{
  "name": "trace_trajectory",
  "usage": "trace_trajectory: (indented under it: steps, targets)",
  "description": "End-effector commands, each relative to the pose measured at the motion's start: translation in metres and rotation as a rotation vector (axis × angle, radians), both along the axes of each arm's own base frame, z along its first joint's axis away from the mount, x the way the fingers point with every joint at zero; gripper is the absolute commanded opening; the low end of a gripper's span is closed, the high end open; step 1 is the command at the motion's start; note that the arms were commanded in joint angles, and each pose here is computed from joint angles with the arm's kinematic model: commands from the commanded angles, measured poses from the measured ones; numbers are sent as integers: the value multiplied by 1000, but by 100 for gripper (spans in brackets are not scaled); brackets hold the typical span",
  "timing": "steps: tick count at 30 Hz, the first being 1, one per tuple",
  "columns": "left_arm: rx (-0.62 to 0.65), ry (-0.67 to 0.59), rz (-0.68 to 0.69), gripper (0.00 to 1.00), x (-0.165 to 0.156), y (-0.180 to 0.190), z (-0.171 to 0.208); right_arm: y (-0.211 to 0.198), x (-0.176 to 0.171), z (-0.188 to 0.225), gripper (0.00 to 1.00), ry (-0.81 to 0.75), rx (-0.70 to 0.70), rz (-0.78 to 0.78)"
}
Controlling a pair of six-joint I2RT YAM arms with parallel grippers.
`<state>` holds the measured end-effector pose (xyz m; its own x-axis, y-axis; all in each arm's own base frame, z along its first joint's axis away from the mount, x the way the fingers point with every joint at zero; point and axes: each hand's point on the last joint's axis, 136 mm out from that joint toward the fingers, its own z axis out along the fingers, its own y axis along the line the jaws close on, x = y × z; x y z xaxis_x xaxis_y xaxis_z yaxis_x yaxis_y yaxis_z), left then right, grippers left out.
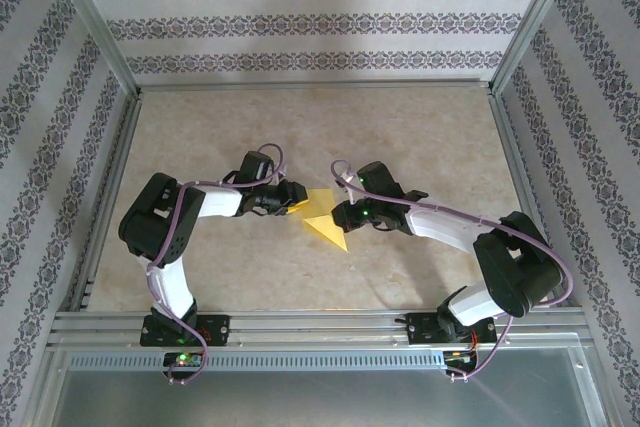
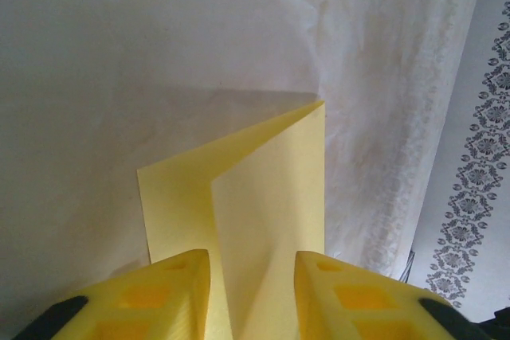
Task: Fold a paper plane with a square sheet of paper (fold left side to right side)
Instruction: Fourth fold the wing at the center of the table.
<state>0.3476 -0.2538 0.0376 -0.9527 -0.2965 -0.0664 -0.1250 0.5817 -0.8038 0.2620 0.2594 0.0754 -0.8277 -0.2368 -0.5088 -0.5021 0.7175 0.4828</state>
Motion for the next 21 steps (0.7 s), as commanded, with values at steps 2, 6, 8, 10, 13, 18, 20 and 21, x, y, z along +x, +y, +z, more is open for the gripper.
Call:
trace_trajectory:
  steps: [2,6,8,10,13,18,20,21]
  targets:
    - [-46,-48,-30,25,9,-16,14,-3,2,5,0,-11,22,-18]
    - [-38,-52,-25,9,10,-15,14,-9,4,4,4,-12,8,-40]
    - [-24,-55,-19,2,9,-13,14,-15,5,6,10,-22,-5,-58]
    - [-20,-56,-16,0,9,-12,15,-22,8,11,21,-41,-25,-84]
    - [-15,-65,2,0,9,-10,20,-39,13,20,35,-73,-78,-151]
    - [9,-86,39,0,9,-6,28,-65,15,42,48,-133,-174,-230]
    - [10,-92,52,0,9,-6,31,-73,13,50,52,-142,-204,-255]
    - [6,-95,55,0,9,-6,32,-75,10,55,54,-149,-215,-263]
